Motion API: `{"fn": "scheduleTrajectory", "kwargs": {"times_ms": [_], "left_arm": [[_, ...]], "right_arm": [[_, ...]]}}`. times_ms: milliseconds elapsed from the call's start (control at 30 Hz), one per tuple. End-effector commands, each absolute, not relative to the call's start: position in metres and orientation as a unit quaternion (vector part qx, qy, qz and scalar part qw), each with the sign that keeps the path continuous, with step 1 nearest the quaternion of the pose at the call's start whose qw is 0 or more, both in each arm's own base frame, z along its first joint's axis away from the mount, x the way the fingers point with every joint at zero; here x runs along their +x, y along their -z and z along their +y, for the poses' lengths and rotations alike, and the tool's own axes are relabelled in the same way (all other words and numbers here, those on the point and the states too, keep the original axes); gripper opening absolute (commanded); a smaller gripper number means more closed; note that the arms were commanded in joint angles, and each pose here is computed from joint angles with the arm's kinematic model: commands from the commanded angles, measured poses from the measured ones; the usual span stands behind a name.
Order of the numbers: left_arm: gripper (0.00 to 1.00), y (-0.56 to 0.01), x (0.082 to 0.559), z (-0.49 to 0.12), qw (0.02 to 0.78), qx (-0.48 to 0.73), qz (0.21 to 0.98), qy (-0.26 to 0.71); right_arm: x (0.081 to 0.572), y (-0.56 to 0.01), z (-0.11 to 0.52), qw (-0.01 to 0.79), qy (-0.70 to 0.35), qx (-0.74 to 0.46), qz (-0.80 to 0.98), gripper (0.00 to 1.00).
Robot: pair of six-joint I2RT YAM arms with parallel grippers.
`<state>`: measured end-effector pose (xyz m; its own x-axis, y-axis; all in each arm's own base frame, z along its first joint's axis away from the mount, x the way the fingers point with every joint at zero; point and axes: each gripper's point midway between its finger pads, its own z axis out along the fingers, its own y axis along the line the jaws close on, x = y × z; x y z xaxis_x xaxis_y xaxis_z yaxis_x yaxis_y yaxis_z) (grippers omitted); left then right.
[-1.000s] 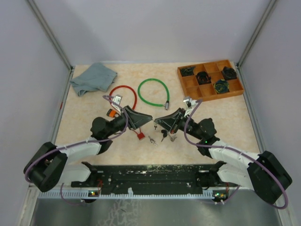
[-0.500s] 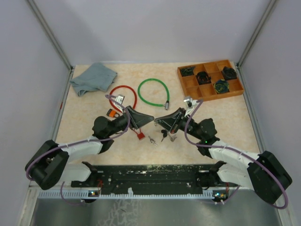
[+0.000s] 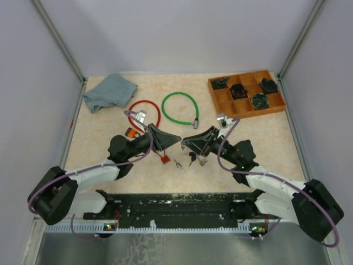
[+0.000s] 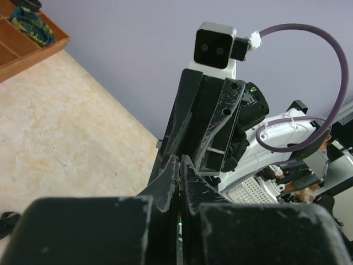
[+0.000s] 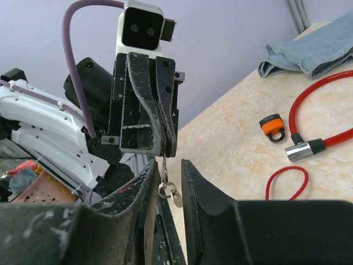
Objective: Unlock with the key
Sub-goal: Adjust the key.
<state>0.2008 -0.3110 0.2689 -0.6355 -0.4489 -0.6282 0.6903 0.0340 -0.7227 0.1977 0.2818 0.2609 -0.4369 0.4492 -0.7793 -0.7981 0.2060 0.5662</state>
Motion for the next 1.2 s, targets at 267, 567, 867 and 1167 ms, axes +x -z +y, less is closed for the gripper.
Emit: {"fn": "scheduleTrajectory", "kwargs": {"times_ms": [267,567,867,1167], "left_arm": [[0.0,-0.306,0.196,-0.313,0.478,0.191,0.559,0.65],[0.0,-0.302,0.192,-0.318,0.467,0.214,0.559,0.651],[0.0,-0.304,0.19,-0.32,0.469,0.22,0.556,0.649],[0.0,-0.306,0.191,-0.318,0.477,0.21,0.557,0.647]], "right_arm": [[0.191,-0.284,0.281,0.541,-0.616,-0.186,0.541,0.26],[0.187,-0.29,0.278,0.552,-0.619,-0.193,0.525,0.24],[0.184,-0.289,0.28,0.544,-0.622,-0.2,0.526,0.13],[0.18,-0.286,0.28,0.537,-0.627,-0.205,0.525,0.04]]}}
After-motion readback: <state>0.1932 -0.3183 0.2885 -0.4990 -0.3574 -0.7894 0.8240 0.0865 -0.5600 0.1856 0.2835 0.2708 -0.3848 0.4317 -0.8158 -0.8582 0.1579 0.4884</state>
